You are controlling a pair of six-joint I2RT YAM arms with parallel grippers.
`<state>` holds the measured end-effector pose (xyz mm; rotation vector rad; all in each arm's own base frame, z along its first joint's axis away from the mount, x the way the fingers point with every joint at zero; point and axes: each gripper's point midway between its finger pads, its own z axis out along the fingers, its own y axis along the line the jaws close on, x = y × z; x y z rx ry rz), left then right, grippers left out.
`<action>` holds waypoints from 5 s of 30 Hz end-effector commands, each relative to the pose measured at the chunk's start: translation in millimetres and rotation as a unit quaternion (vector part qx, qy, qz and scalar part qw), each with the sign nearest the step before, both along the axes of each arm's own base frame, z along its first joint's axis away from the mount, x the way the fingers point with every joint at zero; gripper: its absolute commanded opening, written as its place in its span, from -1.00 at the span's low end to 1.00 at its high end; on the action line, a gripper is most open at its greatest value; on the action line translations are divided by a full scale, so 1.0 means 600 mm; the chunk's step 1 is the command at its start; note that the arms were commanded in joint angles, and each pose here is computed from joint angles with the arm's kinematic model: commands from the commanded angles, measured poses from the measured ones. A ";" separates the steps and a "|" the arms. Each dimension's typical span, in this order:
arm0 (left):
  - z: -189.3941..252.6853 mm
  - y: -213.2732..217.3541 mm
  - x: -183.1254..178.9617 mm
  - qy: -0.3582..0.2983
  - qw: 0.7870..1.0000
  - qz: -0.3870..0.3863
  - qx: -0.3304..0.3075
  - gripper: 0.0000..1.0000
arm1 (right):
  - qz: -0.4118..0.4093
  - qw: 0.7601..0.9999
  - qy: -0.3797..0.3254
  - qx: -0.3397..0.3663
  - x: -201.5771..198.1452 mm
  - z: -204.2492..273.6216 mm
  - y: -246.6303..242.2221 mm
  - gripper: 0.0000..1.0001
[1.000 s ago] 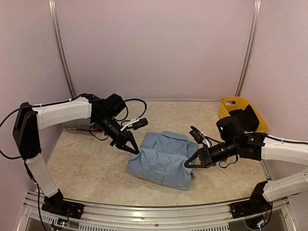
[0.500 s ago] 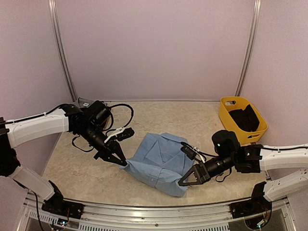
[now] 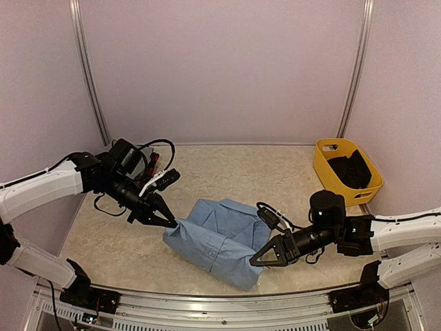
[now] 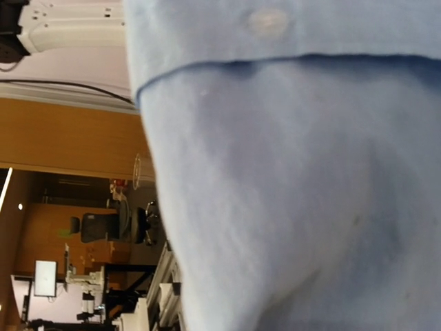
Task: Fold and stack the long sleeve shirts
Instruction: Fold the 2/3-rectangle-folded shirt at the center of the board.
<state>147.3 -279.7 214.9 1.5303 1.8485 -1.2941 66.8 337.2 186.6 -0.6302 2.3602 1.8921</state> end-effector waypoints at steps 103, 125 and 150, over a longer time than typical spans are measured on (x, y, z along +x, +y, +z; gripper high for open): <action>-0.108 -0.098 0.495 0.205 0.937 0.278 -0.042 -1.00 | -0.096 0.979 -0.177 -0.042 0.384 -0.007 0.011 -1.00; -0.056 -0.083 0.520 0.168 0.929 0.321 -0.079 -1.00 | -0.229 0.968 -0.091 0.053 0.366 -0.050 0.008 -1.00; -0.079 -0.086 0.555 0.062 0.906 0.415 -0.049 0.92 | -0.274 0.940 -0.126 -0.161 0.531 -0.201 -0.161 -0.76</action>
